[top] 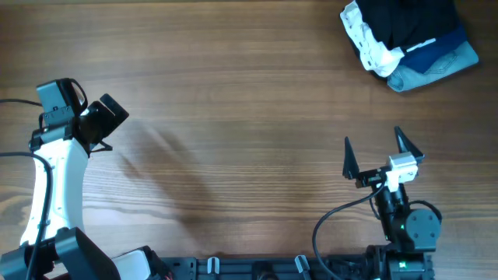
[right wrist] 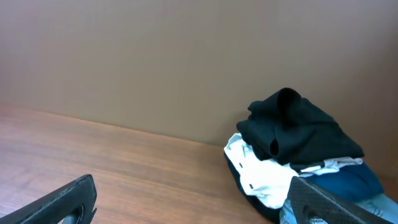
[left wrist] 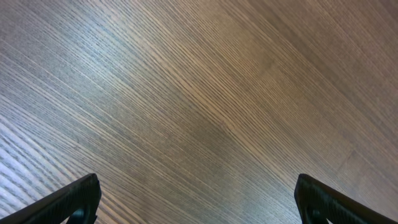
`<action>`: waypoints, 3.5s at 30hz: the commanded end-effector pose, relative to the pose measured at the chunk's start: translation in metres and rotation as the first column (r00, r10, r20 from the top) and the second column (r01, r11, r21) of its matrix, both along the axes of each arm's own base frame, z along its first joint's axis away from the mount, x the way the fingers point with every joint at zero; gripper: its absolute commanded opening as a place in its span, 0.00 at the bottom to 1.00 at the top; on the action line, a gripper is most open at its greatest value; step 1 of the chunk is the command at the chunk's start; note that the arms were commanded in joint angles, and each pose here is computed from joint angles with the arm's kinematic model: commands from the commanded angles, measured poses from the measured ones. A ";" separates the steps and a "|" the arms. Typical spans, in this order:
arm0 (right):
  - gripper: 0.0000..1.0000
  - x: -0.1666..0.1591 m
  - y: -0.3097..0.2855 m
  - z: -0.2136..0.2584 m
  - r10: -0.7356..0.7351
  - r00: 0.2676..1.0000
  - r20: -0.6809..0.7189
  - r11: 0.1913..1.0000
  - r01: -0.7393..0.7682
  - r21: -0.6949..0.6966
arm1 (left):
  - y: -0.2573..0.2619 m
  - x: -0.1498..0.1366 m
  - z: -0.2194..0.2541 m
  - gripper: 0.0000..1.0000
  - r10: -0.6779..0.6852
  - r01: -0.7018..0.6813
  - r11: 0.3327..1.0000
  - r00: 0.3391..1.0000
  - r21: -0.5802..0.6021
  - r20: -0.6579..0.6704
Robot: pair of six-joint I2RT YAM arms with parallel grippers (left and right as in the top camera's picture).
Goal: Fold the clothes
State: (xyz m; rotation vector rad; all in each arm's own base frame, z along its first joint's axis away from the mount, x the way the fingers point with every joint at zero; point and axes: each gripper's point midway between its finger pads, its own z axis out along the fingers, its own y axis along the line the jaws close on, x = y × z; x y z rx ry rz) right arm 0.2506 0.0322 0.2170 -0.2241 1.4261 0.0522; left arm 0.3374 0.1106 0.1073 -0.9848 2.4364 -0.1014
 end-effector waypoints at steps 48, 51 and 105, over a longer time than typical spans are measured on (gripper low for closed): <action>1.00 -0.006 0.001 -0.041 0.007 0.992 -0.129 1.000 -0.003 0.027 | 0.001 0.002 0.014 1.00 0.005 -0.005 1.000 0.999 0.008 0.041; 1.00 -0.006 0.001 -0.041 0.007 0.992 -0.129 1.000 -0.003 0.027 | -0.004 0.000 0.039 1.00 -0.009 0.005 0.999 0.993 0.036 0.118; 1.00 -0.006 0.001 -0.041 0.007 0.992 -0.129 1.000 -0.003 0.028 | -0.074 -0.094 0.052 1.00 -0.303 0.034 0.938 0.567 0.345 0.766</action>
